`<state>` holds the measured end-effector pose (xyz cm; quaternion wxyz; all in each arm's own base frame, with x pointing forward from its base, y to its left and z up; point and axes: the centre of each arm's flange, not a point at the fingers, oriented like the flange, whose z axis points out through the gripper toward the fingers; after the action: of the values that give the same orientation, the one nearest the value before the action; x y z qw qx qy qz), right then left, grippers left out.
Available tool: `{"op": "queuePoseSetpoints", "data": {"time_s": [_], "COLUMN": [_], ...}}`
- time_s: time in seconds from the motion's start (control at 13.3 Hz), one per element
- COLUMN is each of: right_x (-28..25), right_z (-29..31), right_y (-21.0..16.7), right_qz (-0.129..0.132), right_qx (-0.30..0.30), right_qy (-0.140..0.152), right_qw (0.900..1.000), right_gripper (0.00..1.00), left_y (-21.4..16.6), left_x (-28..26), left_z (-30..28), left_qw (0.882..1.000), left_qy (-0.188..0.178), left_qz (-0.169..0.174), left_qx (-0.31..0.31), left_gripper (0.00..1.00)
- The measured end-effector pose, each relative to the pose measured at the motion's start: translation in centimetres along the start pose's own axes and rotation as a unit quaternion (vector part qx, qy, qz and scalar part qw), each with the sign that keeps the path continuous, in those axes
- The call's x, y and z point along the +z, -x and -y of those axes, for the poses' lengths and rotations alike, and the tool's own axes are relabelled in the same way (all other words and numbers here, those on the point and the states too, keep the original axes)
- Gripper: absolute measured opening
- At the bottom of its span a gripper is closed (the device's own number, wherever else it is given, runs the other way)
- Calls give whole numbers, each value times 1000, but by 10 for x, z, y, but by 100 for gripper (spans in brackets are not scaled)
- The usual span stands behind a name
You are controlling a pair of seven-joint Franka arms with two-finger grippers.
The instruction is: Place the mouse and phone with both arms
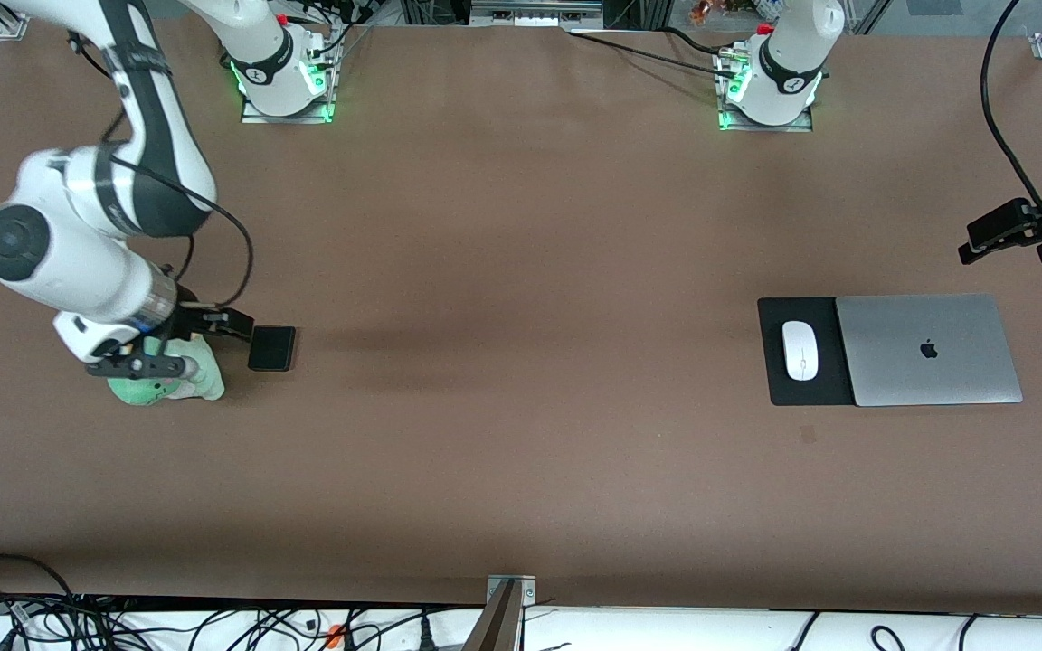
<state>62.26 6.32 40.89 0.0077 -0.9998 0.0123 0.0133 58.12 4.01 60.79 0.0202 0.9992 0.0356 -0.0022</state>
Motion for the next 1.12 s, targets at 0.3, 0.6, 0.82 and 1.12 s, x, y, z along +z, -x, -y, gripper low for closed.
{"op": "queuePoseSetpoints", "data": {"time_s": [0.3, 0.6, 0.82, 1.12], "right_x": [-81, -133, -172, -209], "right_z": [-28, -68, -81, -80], "right_y": [33, 58, 66, 82], "right_qz": [-2, 15, 22, 6], "right_qx": [19, 48, 56, 54], "right_qy": [-7, -12, -14, -14], "right_qw": [1000, 999, 998, 998], "right_gripper": [100, 100, 100, 100], "left_y": [-1, -1, -2, -3], "left_x": [2, 3, 4, 6], "left_z": [-2, -6, -6, -8], "left_qw": [1000, 1000, 1000, 1000], "left_qy": [0, 0, 0, 0], "left_qz": [2, 3, 4, 6], "left_qx": [2, 5, 5, 7], "left_gripper": [100, 100, 100, 100]}}
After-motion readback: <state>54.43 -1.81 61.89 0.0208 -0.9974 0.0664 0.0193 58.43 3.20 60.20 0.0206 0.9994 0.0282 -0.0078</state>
